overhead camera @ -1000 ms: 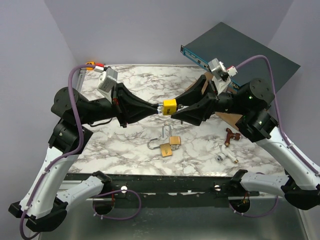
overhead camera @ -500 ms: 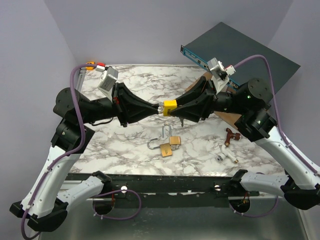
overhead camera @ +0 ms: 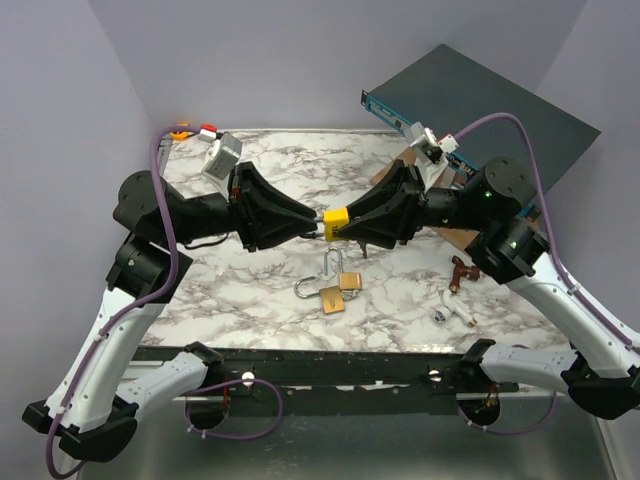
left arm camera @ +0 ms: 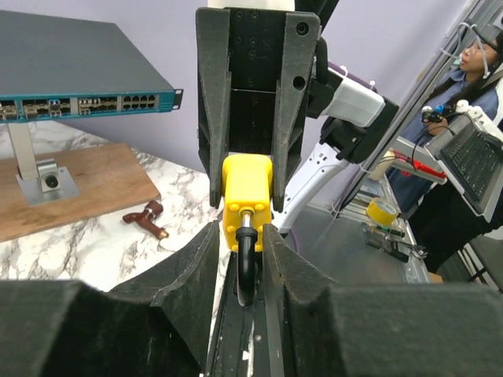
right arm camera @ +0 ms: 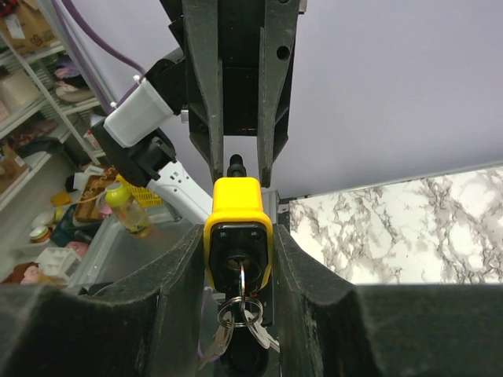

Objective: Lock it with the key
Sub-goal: Lock the lock.

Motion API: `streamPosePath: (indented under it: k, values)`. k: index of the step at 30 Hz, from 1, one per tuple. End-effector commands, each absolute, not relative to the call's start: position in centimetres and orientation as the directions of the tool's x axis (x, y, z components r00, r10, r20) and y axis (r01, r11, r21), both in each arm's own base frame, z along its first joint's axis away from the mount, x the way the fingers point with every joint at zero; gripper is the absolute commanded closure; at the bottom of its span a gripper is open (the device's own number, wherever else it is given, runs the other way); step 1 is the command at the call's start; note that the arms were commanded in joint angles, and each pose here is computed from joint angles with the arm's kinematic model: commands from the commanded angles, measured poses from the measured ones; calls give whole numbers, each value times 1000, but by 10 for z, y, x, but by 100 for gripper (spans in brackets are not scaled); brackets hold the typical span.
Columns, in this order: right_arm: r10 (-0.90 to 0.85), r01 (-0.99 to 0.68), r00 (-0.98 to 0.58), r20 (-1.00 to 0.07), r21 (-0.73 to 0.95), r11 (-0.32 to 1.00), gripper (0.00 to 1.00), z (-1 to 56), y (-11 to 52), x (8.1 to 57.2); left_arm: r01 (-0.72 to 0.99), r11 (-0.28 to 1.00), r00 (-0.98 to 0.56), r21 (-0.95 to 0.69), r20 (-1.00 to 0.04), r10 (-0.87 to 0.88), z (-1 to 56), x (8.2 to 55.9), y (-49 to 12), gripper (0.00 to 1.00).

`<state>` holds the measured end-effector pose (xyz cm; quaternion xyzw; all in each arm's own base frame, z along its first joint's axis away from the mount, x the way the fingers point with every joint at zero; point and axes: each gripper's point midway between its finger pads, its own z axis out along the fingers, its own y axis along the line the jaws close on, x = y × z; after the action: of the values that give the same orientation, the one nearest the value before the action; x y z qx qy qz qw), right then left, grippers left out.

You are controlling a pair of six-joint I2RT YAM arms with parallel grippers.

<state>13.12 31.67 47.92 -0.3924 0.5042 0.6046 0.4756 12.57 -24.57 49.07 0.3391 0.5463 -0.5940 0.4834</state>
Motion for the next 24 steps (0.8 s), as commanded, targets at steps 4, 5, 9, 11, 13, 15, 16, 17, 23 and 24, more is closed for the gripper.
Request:
streamPosePath:
  k: [4, 5, 9, 11, 13, 15, 16, 17, 23, 24]
  values:
    - [222, -974, -221, -950, 225, -6, 99, 493, 307, 128, 955, 72, -278, -289, -951, -133, 476, 118, -237, 72]
    - [230, -975, -214, -949, 220, 0, 99, 497, 306, 127, 956, 71, -274, -284, -954, -125, 475, 117, -236, 71]
    - [210, -971, -229, -951, 238, 18, 99, 492, 305, 129, 958, 77, -269, -278, -957, -109, 472, 115, -233, 71]
    - [208, -971, -229, -951, 238, 22, 99, 492, 305, 130, 958, 71, -270, -278, -957, -109, 472, 114, -232, 71]
    - [206, -970, -231, -951, 241, 22, 99, 491, 306, 130, 957, 69, -273, -281, -956, -111, 473, 113, -232, 73]
    - [202, -970, -233, -951, 243, 22, 99, 489, 307, 131, 957, 63, -275, -283, -955, -110, 473, 113, -233, 77]
    - [203, -970, -233, -951, 243, 24, 99, 490, 307, 131, 957, 56, -279, -286, -954, -109, 472, 113, -233, 80]
    - [204, -970, -233, -951, 243, 26, 99, 490, 307, 132, 956, 51, -283, -289, -953, -106, 472, 113, -234, 83]
    - [199, -971, -225, -954, 235, 31, 99, 489, 307, 133, 951, 21, -306, -310, -946, -106, 469, 113, -237, 100]
    - [195, -971, -226, -954, 236, 27, 99, 489, 308, 133, 949, 15, -313, -316, -944, -109, 468, 114, -238, 100]
